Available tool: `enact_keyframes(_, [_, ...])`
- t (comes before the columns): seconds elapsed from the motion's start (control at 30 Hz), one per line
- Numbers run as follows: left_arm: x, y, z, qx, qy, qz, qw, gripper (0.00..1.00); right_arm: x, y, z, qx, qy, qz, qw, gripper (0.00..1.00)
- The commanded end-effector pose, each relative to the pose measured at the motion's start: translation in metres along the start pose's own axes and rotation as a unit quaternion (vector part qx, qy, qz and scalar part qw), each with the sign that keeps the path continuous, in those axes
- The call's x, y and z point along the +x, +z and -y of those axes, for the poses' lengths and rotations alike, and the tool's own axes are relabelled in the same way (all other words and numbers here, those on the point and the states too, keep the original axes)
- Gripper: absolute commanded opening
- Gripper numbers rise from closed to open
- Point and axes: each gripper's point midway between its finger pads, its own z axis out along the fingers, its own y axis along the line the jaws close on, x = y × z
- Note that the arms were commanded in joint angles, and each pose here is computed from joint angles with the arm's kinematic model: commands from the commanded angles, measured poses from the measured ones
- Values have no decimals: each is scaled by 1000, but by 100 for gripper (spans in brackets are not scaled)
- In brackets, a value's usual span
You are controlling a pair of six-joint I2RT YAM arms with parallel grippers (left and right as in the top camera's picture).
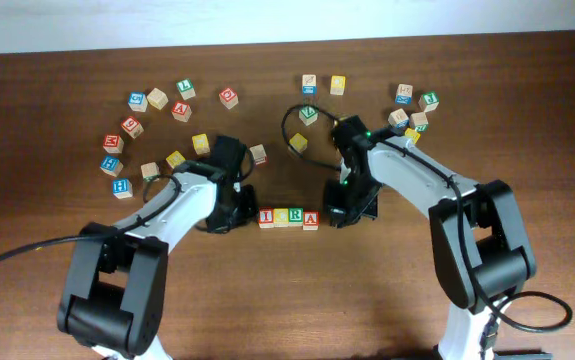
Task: Spell out ICRA
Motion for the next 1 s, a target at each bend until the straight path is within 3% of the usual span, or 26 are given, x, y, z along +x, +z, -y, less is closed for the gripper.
enact_keyframes(0.0, [-30, -31, -24, -52, -16, 44, 998, 0, -4, -26, -2, 11, -21, 20, 1000, 4])
enact_keyframes(0.17, [-48, -99, -53, -41, -73, 95, 992, 0, 28, -65, 1, 32, -42, 28, 998, 4])
enact_keyframes(0.3, [-53, -112, -95, -50, -136, 96, 985, 0, 52, -37, -5, 55, -73, 0, 996, 4])
enact_keyframes(0.43, [-52, -117, -126, -60, -182, 89, 978, 2, 57, -8, -15, 67, -69, 22, 995, 4])
enact_keyframes(0.47, [-52, -117, -131, -61, -189, 89, 976, 6, 55, -4, -18, 64, -77, 30, 995, 4])
enact_keyframes(0.53, [-51, -119, -143, -64, -206, 87, 973, 27, 49, 8, -25, 53, -96, 51, 993, 4])
enact_keyframes(0.67, [-51, -121, -153, -62, -243, 88, 964, 91, 42, 16, -36, 36, -113, 75, 990, 4])
enact_keyframes(0.7, [-51, -122, -157, -61, -261, 90, 959, 98, 40, 17, -37, 32, -114, 79, 990, 4])
enact_keyframes(0.97, [-53, -123, -159, -61, -271, 93, 956, 99, 37, 28, -29, 47, -106, 74, 990, 4])
